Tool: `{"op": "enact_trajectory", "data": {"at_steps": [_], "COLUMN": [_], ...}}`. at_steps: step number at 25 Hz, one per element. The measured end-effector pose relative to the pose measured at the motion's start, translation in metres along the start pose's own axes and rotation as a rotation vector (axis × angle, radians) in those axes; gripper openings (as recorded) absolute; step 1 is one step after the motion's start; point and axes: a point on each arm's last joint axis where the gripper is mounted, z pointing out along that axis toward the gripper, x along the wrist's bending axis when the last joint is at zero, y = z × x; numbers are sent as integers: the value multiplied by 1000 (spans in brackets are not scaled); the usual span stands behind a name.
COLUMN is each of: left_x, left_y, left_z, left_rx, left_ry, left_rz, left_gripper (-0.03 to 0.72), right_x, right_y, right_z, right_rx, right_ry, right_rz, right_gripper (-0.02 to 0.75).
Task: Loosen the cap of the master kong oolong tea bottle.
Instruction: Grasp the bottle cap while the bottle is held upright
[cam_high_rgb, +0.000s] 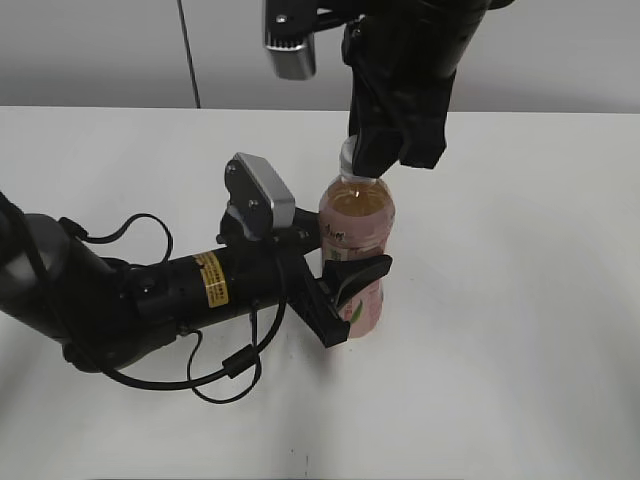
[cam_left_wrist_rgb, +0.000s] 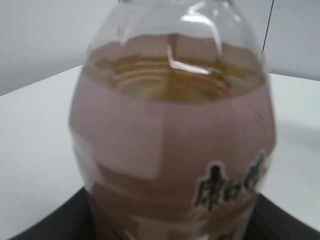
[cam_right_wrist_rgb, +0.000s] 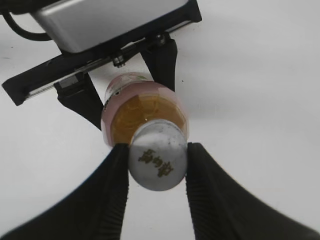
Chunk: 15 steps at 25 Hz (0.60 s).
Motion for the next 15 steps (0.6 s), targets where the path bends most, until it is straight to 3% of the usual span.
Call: {"op": "enact_trajectory", "data": {"at_steps": [10, 15], "left_x": [0, 0], "left_y": [0, 0], "left_z": [0, 0], "left_rx": [0, 0], "left_ry": [1, 1], "left_rz": [-1, -1], "left_gripper": [382, 382], "right_x": [0, -2], "right_y": [0, 2], "right_z": [-1, -16], "right_rx": [-1, -24], "right_ry": [-3, -39], "right_rz": [-21, 53], "right_gripper": [269, 269]}}
